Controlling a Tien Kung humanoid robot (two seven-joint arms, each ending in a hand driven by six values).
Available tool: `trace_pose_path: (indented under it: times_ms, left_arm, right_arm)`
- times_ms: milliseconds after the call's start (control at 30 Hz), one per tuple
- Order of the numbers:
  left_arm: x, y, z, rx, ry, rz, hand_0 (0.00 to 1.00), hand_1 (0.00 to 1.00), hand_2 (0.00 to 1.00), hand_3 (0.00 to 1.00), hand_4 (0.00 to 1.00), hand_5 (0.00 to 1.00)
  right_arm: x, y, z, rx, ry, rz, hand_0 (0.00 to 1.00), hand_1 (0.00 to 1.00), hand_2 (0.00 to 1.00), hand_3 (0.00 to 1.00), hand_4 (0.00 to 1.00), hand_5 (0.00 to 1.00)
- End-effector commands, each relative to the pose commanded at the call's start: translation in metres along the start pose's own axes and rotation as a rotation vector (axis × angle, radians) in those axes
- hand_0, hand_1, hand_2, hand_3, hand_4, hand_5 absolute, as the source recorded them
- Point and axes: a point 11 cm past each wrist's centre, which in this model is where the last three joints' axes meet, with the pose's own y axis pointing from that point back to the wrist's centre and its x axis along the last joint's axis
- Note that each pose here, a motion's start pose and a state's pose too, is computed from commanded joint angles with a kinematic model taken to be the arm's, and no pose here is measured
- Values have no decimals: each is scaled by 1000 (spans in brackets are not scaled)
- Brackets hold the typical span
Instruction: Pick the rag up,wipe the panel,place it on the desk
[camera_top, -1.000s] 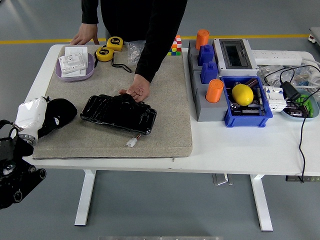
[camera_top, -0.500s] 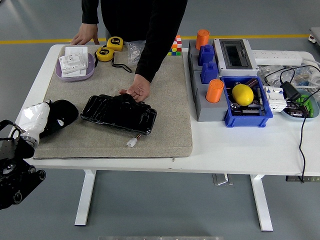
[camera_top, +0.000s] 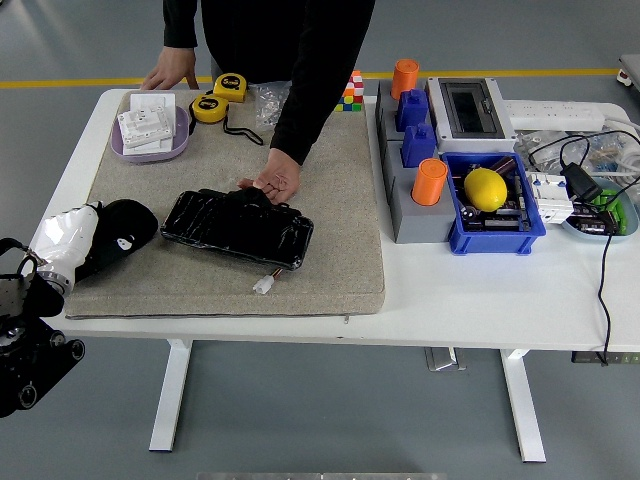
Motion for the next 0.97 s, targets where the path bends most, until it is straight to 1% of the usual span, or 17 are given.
trace_pose_path:
  times_ms: [33, 200, 233, 467, 667, 800, 967]
  left_arm:
    - [1, 0, 0, -2, -1, 1, 595, 771, 815, 808, 998, 802]
    - [5, 0, 3, -15, -11, 6, 595, 771, 815, 808, 998, 802]
    - [6, 0, 5, -20, -12, 8, 596, 771, 816, 812, 998, 823]
    - [15, 1, 14, -52, -19, 31, 596, 772, 817, 813, 998, 830]
    - [23, 0, 18, -66, -23, 54, 595, 773, 817, 805, 998, 836]
    - [34, 0, 22, -78, -14, 78, 595, 773, 817, 805, 998, 836]
    - [53, 1, 38, -122, -2, 125, 593, 775, 818, 807, 998, 840]
  right_arm:
    - [0, 0, 0, 0, -1, 0, 745, 690, 701, 619, 998, 547]
    - [1, 0, 0, -1, -1, 2, 745, 690, 701, 619, 998, 547]
    - [1, 0, 0, -1, -1, 2, 745, 690, 699, 618, 998, 544]
    - [0, 0, 1, -2, 0, 1, 745, 690, 699, 617, 998, 541]
    - [0, 0, 1, -1, -1, 1, 745, 690, 700, 616, 998, 539]
    - [1, 0, 1, -1, -3, 1, 745, 690, 700, 616, 998, 539]
    - [1, 0, 0, 0, -4, 2, 745, 688, 699, 617, 998, 537]
